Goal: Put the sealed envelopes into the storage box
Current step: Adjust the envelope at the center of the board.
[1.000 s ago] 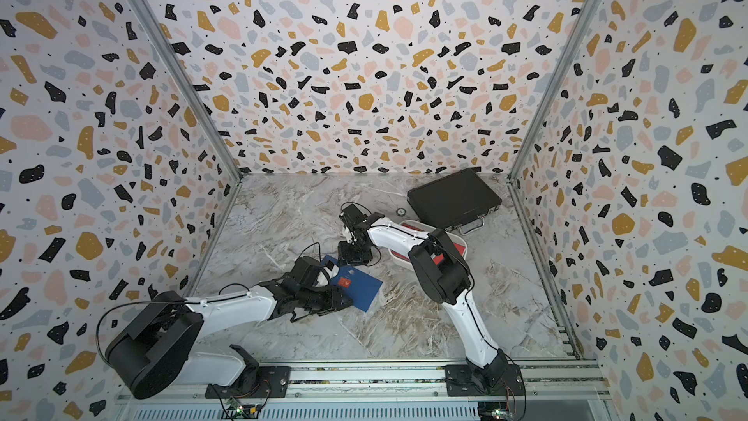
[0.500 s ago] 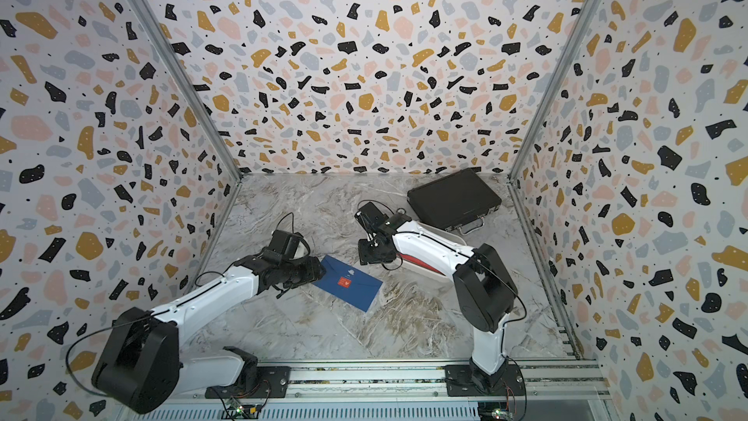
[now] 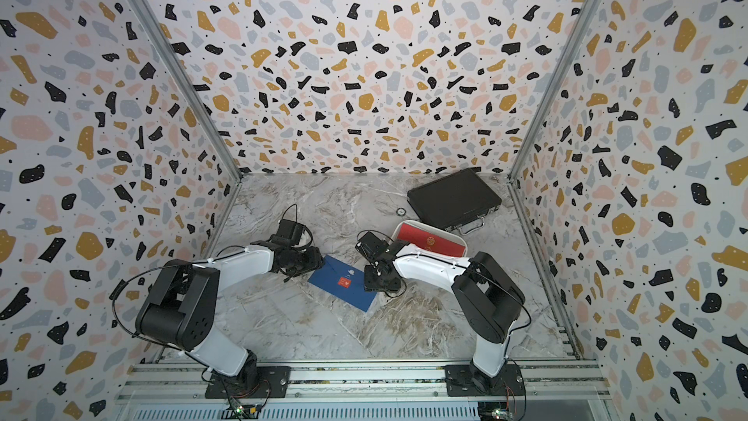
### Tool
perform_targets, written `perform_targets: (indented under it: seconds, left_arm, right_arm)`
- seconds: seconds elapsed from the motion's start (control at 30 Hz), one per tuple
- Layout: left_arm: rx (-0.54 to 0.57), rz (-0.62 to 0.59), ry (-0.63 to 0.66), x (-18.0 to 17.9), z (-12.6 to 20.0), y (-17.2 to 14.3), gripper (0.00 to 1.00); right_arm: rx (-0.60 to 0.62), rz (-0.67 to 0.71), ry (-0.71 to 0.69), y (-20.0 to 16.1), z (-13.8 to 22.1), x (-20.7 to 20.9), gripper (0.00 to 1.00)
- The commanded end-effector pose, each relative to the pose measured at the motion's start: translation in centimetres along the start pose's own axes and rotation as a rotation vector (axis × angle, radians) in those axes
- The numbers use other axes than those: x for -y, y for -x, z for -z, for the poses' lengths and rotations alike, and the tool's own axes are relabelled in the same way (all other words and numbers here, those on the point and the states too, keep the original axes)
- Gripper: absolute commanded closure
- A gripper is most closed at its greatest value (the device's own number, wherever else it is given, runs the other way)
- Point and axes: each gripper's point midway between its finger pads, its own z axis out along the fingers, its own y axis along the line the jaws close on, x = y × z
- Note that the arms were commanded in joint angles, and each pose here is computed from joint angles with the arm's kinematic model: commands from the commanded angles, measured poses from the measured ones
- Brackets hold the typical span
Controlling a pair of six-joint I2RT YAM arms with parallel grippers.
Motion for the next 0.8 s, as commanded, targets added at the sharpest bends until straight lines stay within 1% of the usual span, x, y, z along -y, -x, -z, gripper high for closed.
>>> perform_targets:
  seconds: [0.0,0.17,0.27,0.33,0.4,0.5,0.57,0.6,0.67,0.77]
  left_arm:
    - [-0.100,0.015,-0.032,-0.6,-1.0,-3.2,0.42]
    - [-0.163,0.075,-0.118,-0.4,-0.1,-7.0,0.44]
    - [-0.178,0.114,-0.145,-0.6,0.9,-9.0,0.45]
    - [-0.174,0.128,-0.210,0.3,1.4,-9.9,0.45]
    - [-0.188,0.122,-0.225,1.0,1.8,-11.4,0.46]
    - [-0.201,0.080,-0.229,2.1,2.4,-13.2,0.46]
    - [-0.184,0.060,-0.226,2.4,3.0,-13.2,0.46]
    - [-0.189,0.056,-0.195,1.8,3.3,-13.5,0.46]
    - [-0.151,0.021,-0.136,1.0,4.1,-12.8,0.46]
    - [-0.122,-0.020,-0.103,0.9,4.7,-11.8,0.47]
  right_arm:
    - [0.012,-0.022,-0.016,0.5,-0.4,-0.1,0.46]
    - [0.015,-0.012,-0.053,0.8,-1.0,0.3,0.45]
    - [0.015,0.003,-0.072,1.0,-1.3,0.5,0.44]
    - [0.011,0.013,-0.082,1.1,-1.5,0.7,0.43]
    - [0.014,0.026,-0.094,1.3,-1.5,0.8,0.43]
    - [0.023,0.038,-0.114,1.6,-1.1,1.1,0.43]
    - [0.023,0.043,-0.121,1.5,-0.6,1.3,0.42]
    - [0.026,0.046,-0.126,1.5,-0.4,1.4,0.42]
    - [0.031,0.049,-0.140,1.3,0.0,1.9,0.42]
    - [0.034,0.047,-0.173,1.0,0.2,2.8,0.41]
